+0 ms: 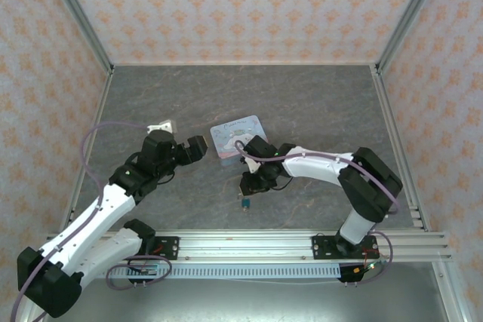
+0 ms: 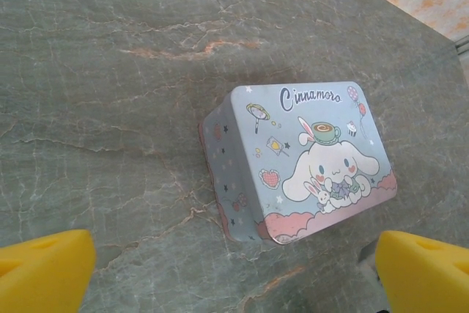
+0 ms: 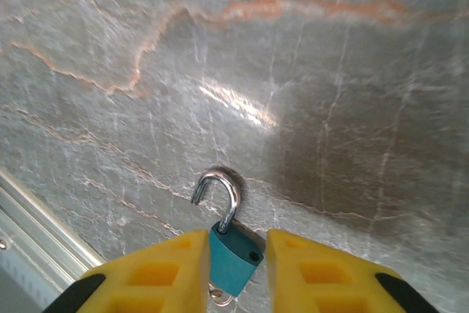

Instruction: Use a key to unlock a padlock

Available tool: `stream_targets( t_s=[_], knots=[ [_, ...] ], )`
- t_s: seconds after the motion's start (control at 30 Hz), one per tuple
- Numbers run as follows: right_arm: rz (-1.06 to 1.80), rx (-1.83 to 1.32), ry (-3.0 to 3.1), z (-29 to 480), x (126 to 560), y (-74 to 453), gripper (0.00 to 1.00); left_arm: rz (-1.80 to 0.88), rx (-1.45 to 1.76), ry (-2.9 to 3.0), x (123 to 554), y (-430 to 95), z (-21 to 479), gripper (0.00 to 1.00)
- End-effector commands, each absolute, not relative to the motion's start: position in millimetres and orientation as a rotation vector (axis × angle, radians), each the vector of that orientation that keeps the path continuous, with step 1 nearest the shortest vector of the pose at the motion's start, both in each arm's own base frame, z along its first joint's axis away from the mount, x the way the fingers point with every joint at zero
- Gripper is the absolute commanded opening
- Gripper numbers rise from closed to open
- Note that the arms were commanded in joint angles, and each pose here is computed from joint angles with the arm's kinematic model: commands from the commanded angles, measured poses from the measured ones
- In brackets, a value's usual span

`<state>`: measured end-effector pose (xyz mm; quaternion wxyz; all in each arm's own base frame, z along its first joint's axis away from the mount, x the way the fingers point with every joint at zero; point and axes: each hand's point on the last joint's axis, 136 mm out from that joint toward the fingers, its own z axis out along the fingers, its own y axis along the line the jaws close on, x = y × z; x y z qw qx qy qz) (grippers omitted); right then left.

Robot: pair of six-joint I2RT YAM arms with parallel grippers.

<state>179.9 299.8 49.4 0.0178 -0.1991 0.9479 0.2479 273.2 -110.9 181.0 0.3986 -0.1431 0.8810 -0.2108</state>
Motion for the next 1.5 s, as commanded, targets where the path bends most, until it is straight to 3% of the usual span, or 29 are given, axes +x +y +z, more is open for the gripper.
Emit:
stream_targets(
  t_s=[0.0,0.23,0.63,0.93,1.07,1.23,1.47],
  knots=[
    [0.684,-0.623,2.817,76.5,195.4,291.6,0.29,-0.468,-0.364,2.221,268.9,-99.8,182.4,0.98],
    [0.577,-0.527,2.617,121.6,221.5,260.7,0.33,-0.435,-0.361,2.176,268.6,-92.1,196.0,0.98],
    [0.405,-0.188,2.175,202.1,252.6,164.6,0.58,-0.23,-0.247,1.945,273.2,-61.2,256.2,0.99],
    [0.036,-0.128,1.971,232.3,265.8,100.4,0.69,0.088,-0.256,1.775,269.4,-15.3,275.5,1.0],
    [-0.07,-0.086,1.884,238.2,273.5,81.1,0.78,0.163,-0.215,1.775,276.5,-13.6,264.4,1.0],
    [-0.103,0.08,1.842,228.6,286.8,48.3,1.0,0.214,-0.259,1.809,291.8,-6.0,238.4,1.0],
    [-0.099,0.279,1.853,188.9,301.7,3.7,0.99,0.291,-0.337,1.854,304.9,18.4,204.5,1.0]
  ],
)
